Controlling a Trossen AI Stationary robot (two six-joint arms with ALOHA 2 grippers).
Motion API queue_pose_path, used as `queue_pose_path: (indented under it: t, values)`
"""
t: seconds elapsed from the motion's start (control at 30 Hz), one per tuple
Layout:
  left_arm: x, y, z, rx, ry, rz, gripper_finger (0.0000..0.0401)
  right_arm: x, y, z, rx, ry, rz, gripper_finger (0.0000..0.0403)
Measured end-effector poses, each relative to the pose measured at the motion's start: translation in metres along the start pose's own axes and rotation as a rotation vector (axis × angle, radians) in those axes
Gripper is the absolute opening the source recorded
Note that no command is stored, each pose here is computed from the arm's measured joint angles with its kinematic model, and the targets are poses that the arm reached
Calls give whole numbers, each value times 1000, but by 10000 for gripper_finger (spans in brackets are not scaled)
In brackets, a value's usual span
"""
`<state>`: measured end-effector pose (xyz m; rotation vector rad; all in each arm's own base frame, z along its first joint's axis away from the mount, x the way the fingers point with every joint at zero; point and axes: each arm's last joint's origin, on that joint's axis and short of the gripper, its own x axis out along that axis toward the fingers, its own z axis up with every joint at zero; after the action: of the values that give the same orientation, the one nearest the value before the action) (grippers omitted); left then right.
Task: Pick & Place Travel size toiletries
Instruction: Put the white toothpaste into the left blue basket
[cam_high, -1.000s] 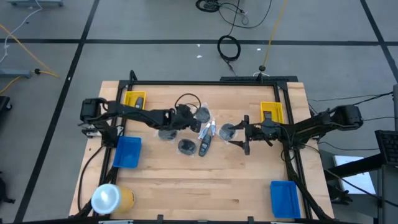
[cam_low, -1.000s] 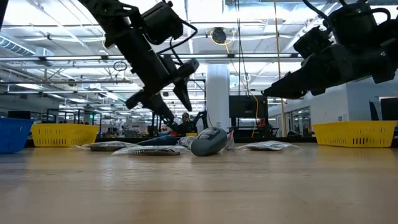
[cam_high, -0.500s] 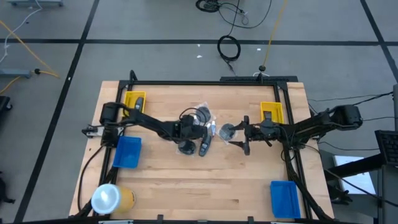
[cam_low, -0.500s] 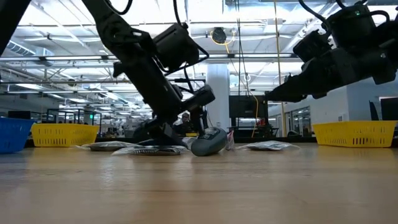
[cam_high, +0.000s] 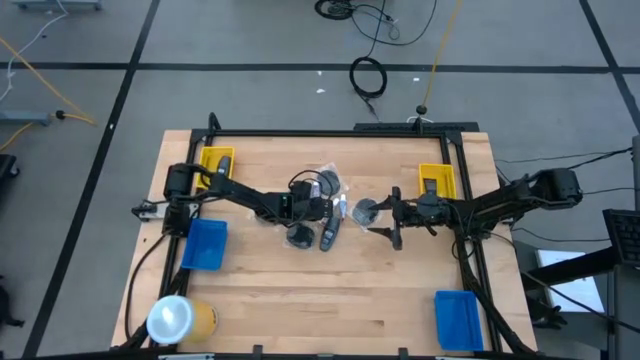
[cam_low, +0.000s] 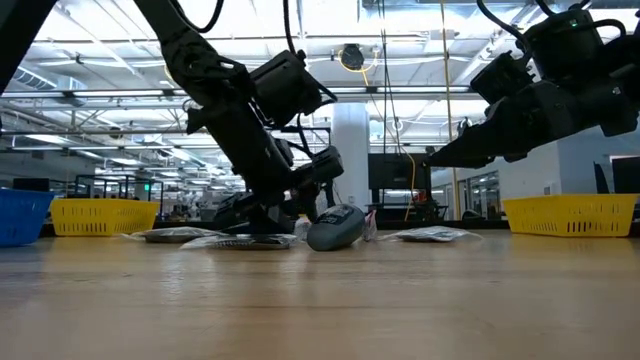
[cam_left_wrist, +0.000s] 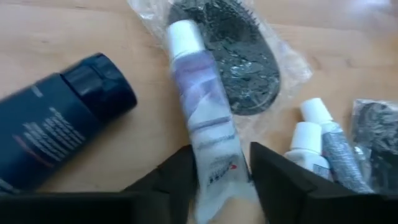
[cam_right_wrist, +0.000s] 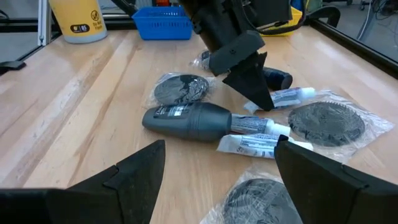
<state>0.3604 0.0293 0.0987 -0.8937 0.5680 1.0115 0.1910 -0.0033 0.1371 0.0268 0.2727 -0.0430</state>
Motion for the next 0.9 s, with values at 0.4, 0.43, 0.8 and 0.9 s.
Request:
queue_pose_path:
  t: [0.4, 0.43, 0.8, 0.9]
  values:
    - [-53, -6, 16, 157, 60, -52, 9, 0, 0, 0, 4, 0, 0, 293]
    - [-63, -7, 18, 166, 57, -58, 6, 0, 0, 0, 4, 0, 0, 293]
    - [-188, 16, 18, 155, 425, -165, 20, 0, 0, 0, 3, 0, 0, 293]
    - [-217, 33, 12, 93, 562, -114, 20, 0, 0, 0, 2, -4, 0, 293]
